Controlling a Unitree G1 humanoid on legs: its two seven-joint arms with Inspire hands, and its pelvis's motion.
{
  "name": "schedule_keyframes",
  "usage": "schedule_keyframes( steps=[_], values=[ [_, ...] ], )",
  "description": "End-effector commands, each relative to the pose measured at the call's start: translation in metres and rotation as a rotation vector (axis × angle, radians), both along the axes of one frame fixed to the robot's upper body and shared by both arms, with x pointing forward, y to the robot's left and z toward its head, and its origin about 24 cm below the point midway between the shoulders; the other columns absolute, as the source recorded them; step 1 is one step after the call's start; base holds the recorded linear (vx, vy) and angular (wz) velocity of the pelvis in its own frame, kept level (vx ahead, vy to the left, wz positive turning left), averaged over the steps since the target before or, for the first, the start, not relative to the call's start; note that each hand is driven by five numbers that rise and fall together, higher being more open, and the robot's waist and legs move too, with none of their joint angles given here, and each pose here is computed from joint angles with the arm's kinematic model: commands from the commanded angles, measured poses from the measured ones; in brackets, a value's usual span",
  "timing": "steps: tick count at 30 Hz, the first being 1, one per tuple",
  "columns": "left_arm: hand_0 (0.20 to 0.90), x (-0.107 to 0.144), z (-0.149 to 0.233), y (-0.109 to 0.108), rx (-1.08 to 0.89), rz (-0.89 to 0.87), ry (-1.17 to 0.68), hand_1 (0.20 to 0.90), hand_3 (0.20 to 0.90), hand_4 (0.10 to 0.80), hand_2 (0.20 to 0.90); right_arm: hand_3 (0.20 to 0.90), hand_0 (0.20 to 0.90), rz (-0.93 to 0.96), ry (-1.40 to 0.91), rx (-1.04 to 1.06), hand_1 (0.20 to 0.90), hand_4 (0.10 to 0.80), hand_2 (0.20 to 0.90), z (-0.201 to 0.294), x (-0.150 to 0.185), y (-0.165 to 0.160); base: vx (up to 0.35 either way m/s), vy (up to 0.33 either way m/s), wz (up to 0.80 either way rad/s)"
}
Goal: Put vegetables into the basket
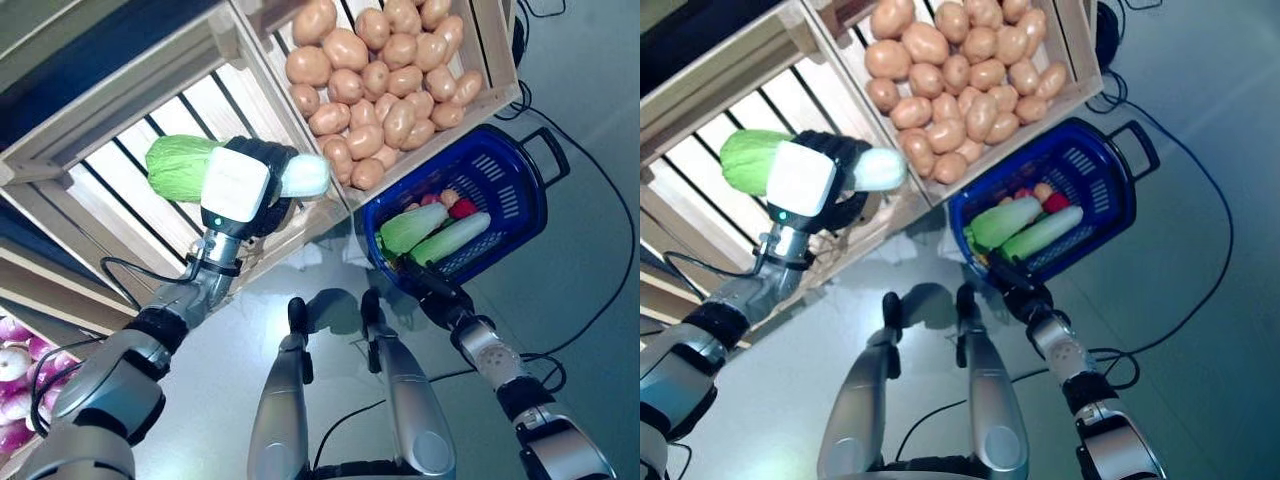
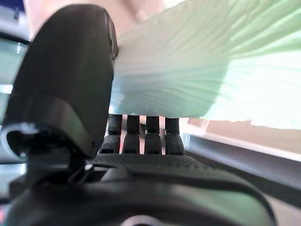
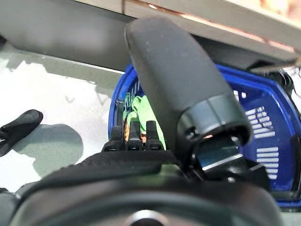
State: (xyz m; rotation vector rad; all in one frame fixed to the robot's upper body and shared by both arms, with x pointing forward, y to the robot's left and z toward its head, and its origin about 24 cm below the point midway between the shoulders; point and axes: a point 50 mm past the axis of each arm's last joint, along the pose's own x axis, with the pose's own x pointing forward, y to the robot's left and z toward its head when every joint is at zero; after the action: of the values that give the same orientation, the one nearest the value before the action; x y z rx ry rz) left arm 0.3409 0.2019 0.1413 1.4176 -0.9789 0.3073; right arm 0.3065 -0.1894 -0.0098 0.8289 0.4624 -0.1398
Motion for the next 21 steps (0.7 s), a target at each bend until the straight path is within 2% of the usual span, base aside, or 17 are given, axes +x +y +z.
schedule_keyframes(
  steps=[1, 6, 8, 9, 12, 16, 21],
  values=[
    [0.300, -0.015, 0.029, -0.017, -0.213, -0.169, -0.230, 0.300, 0.300, 0.400, 0.300, 0.900, 0.900, -0.037, 0.005, -0.052, 0.900, 0.800, 0.900, -0.005, -0.013, -0.016, 0.075, -0.062, 0.09],
    [0.300, -0.033, 0.018, -0.018, -0.348, -0.247, -0.137, 0.300, 0.300, 0.400, 0.300, 0.900, 0.900, -0.101, 0.065, -0.028, 0.900, 0.800, 0.900, -0.029, -0.041, -0.027, 0.077, -0.064, 0.18],
    [0.300, -0.037, 0.016, -0.018, -0.441, -0.286, -0.058, 0.300, 0.300, 0.400, 0.300, 0.900, 0.900, -0.125, 0.070, -0.018, 0.900, 0.800, 0.900, -0.033, -0.048, -0.029, 0.048, -0.046, 0.15],
    [0.300, -0.044, 0.013, -0.021, -0.554, -0.376, 0.034, 0.300, 0.300, 0.400, 0.300, 0.900, 0.900, -0.152, 0.077, -0.004, 0.900, 0.800, 0.900, -0.040, -0.058, -0.031, 0.083, -0.041, 0.22],
    [0.300, -0.061, 0.001, -0.029, -0.567, -0.412, 0.124, 0.300, 0.300, 0.400, 0.300, 0.900, 0.900, -0.192, 0.098, -0.006, 0.900, 0.800, 0.900, -0.050, -0.076, -0.027, 0.112, 0.001, 0.09],
    [0.300, -0.071, -0.004, -0.025, -0.701, -0.424, 0.190, 0.300, 0.300, 0.400, 0.300, 0.900, 0.900, -0.242, 0.123, -0.027, 0.900, 0.800, 0.900, -0.055, -0.088, -0.033, 0.146, 0.056, 0.08],
    [0.300, -0.084, -0.001, -0.017, -0.900, -0.549, 0.290, 0.300, 0.300, 0.400, 0.300, 0.900, 0.900, -0.267, 0.104, -0.091, 0.900, 0.800, 0.900, -0.053, -0.097, -0.038, 0.139, 0.064, 0.04]
  ],
)
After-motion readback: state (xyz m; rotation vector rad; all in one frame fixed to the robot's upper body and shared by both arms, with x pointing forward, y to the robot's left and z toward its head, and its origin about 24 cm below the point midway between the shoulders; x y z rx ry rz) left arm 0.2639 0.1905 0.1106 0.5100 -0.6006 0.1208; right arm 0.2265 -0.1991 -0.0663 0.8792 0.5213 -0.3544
